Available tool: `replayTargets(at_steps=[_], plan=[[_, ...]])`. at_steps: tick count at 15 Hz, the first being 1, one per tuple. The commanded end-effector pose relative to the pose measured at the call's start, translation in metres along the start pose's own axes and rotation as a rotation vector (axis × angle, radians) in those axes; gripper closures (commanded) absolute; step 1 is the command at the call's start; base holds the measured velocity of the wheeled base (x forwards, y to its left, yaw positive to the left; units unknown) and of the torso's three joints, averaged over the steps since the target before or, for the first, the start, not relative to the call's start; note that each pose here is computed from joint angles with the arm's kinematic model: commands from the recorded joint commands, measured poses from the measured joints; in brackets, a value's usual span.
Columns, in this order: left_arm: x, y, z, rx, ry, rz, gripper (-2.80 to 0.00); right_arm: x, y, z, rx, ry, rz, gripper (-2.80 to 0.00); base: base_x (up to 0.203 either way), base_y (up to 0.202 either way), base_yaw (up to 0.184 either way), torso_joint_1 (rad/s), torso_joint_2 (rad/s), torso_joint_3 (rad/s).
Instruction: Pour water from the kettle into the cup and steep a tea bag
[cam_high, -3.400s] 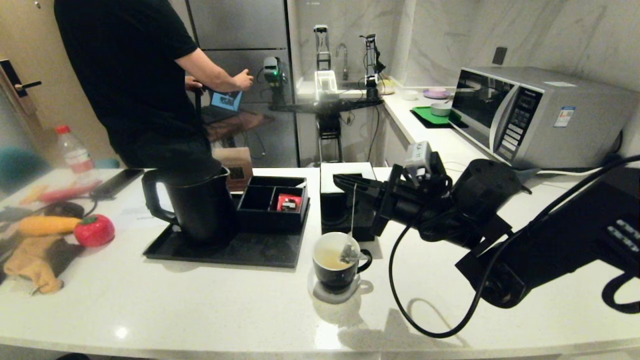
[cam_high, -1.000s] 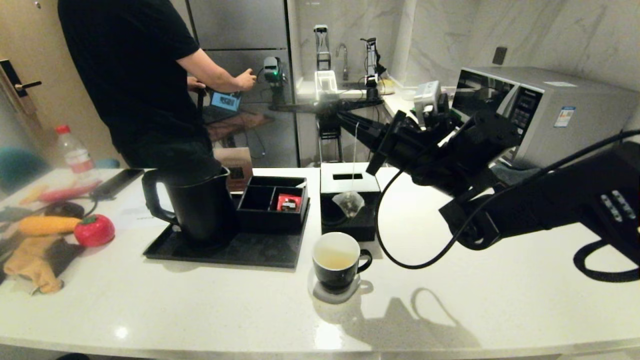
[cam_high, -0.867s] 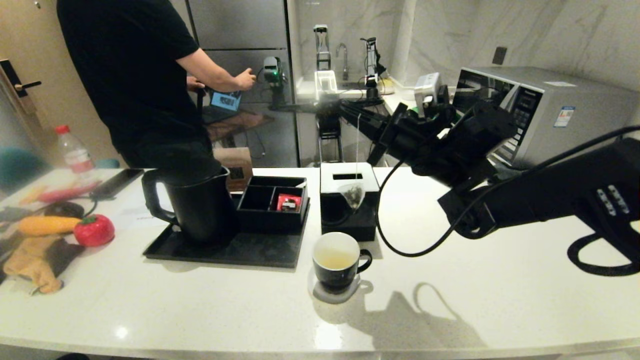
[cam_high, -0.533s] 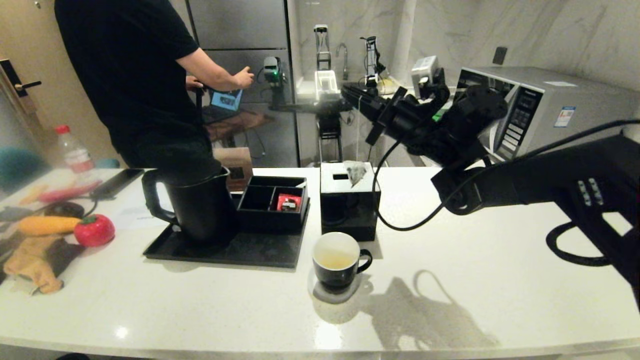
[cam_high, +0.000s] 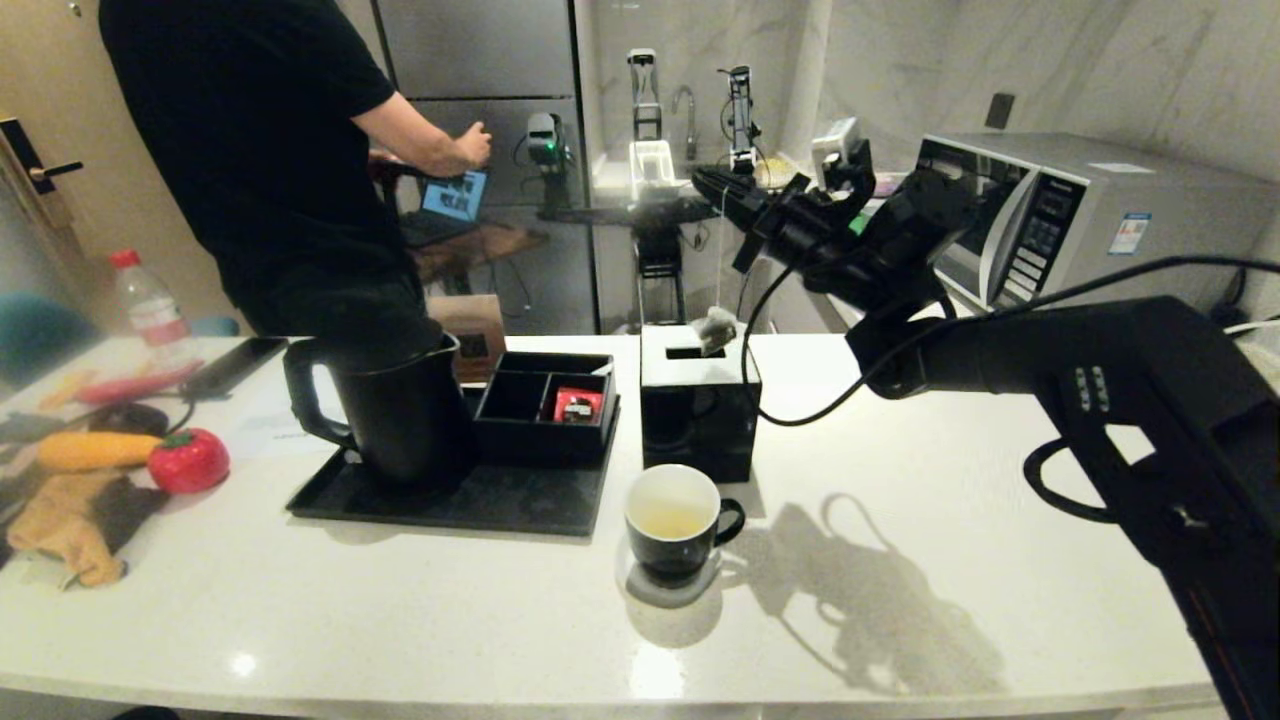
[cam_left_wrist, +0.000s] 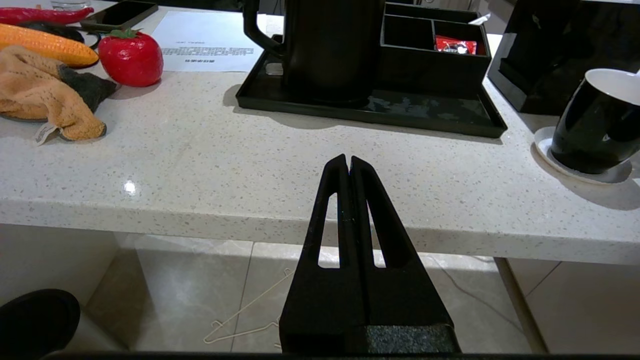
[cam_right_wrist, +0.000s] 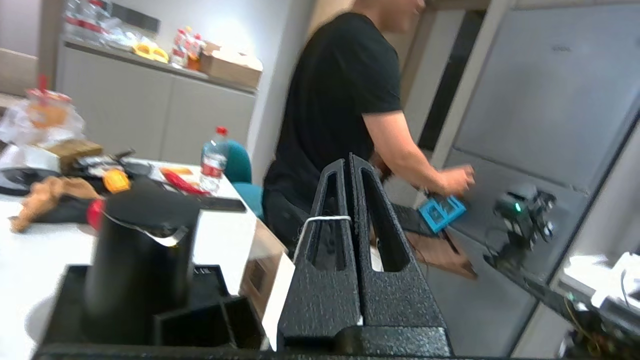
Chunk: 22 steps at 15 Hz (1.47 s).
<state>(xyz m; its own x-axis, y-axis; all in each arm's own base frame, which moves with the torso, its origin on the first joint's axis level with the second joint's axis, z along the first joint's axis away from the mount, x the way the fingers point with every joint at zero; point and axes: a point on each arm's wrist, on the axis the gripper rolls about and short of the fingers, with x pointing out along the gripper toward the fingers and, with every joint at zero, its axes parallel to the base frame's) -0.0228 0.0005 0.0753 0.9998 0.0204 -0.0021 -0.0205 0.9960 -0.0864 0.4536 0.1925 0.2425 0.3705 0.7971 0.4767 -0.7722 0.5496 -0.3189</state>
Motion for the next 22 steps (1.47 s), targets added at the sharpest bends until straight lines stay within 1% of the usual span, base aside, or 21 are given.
replayTargets(at_steps=[1, 5, 9, 17, 22], plan=[[0.0, 0.0, 0.0, -0.001, -0.001, 0.001, 0.0, -0.008, -0.007, -0.018, 0.018, 0.016, -0.016, 0.0, 0.0, 0.0, 0.0, 0.0, 0.0, 0.0], [0.0, 0.0, 0.0, -0.001, -0.001, 0.001, 0.0, -0.015, -0.015, -0.023, 0.023, 0.027, -0.034, 0.0, 0.0, 0.0, 0.0, 0.0, 0.0, 0.0], [0.0, 0.0, 0.0, -0.001, -0.001, 0.001, 0.0, -0.016, -0.015, -0.026, 0.027, 0.031, -0.034, 0.0, 0.0, 0.0, 0.0, 0.0, 0.0, 0.0], [0.0, 0.0, 0.0, -0.001, -0.001, 0.001, 0.0, -0.004, 0.003, -0.032, 0.05, 0.024, 0.005, 0.0, 0.0, 0.0, 0.0, 0.0, 0.0, 0.0], [0.0, 0.0, 0.0, -0.001, -0.001, 0.001, 0.0, -0.002, 0.011, -0.047, 0.073, 0.04, 0.016, 0.0, 0.0, 0.0, 0.0, 0.0, 0.0, 0.0]])
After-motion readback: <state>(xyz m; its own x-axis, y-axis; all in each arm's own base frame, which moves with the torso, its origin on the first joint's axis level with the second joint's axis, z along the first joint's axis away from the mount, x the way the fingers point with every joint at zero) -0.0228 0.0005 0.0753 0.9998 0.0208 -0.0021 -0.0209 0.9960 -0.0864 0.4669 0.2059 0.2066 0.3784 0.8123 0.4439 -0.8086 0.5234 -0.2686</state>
